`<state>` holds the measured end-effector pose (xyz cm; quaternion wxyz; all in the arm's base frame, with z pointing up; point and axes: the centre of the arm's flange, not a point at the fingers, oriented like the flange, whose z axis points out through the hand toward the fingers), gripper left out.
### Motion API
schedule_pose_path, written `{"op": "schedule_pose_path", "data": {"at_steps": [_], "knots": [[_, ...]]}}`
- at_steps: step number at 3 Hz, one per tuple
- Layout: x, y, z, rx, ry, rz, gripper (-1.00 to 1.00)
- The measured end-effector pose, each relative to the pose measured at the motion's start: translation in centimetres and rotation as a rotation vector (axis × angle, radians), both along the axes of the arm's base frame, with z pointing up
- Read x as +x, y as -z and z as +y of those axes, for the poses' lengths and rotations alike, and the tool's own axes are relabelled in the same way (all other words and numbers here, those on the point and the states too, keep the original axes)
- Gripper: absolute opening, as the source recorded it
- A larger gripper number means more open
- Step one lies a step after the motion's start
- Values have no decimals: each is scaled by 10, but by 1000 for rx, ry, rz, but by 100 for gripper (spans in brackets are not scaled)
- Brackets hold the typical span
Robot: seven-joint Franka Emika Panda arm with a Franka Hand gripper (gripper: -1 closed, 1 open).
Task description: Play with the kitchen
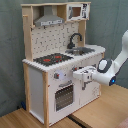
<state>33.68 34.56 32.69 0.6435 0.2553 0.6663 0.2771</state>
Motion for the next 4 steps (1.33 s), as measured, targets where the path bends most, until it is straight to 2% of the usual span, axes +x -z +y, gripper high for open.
{"op": "schedule_pose_path", "data": {"at_steps": [1, 2, 3, 4], "knots": [[12, 2, 6, -2, 4, -11, 100], [12, 2, 6, -2, 4, -11, -100], [12, 0, 7, 66, 6, -9, -100], [12, 0, 7, 200, 6, 4, -100]]}}
